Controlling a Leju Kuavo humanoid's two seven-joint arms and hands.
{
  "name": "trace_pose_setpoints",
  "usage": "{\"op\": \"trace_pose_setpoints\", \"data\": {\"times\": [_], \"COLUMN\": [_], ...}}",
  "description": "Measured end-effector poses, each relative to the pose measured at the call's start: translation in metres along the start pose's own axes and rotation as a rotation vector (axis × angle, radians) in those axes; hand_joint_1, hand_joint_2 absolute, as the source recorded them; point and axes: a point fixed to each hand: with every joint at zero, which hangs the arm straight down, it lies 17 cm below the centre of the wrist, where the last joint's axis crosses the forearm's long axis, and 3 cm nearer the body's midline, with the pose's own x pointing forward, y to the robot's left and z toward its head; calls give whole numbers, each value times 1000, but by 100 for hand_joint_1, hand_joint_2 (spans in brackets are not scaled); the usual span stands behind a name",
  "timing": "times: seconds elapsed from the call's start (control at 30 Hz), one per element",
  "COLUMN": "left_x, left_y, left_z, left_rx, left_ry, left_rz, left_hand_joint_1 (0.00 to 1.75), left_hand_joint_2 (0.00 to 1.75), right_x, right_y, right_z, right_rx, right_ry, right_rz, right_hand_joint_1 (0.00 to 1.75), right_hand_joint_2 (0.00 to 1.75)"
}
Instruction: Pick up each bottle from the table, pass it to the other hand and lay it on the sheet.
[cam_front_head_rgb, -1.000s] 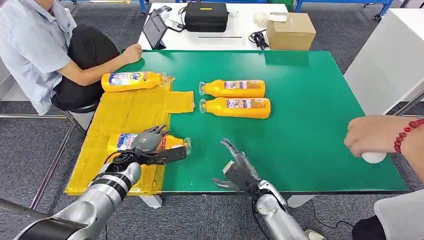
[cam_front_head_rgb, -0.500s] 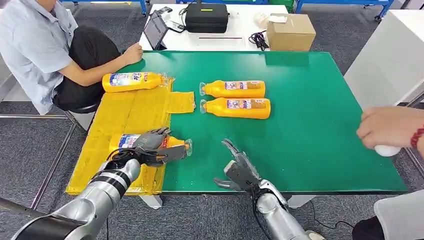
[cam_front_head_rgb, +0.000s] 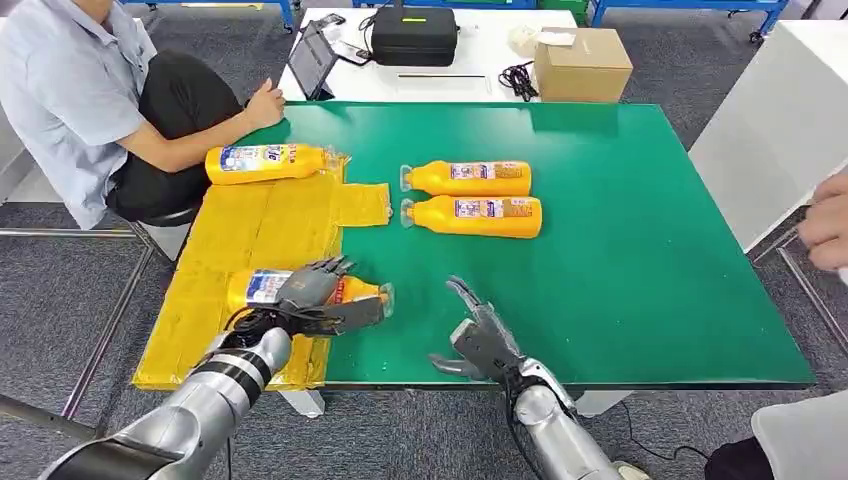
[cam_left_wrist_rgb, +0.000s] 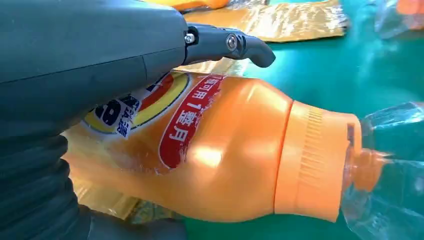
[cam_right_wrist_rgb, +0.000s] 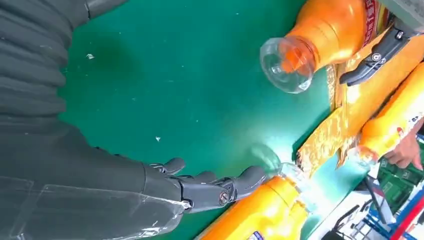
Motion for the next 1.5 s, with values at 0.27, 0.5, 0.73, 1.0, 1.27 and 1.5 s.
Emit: {"op": "trace_pose_setpoints", "data": {"times": [0.27,0.5,0.73,1.0,1.27,1.5], "left_x": [30,60,77,109,125,152], "left_y": [7,18,18,53,62,93], "left_z": [-1,4,10,27,36,71], "left_rx": [60,148,178,380,433,628], "left_ry": [-68,-146,-191,-286,-326,-437], "left_rz": [-15,1,-5,10,14,222], "left_hand_joint_1": [0,0,0,0,0,0], "left_hand_joint_2": [175,175,175,175,175,175], "right_x": [-5,-11,-13,-8,-5,5], "right_y": [1,2,1,-7,-9,-27], "right_z": [5,13,16,20,21,25], "right_rx": [-7,-17,-24,-69,-81,-176], "right_ry": [13,30,33,8,-5,-40], "right_rz": [-4,-11,-11,-3,-5,-19], "right_hand_joint_1": [0,0,0,0,0,0], "right_hand_joint_2": [175,175,175,175,175,175]}}
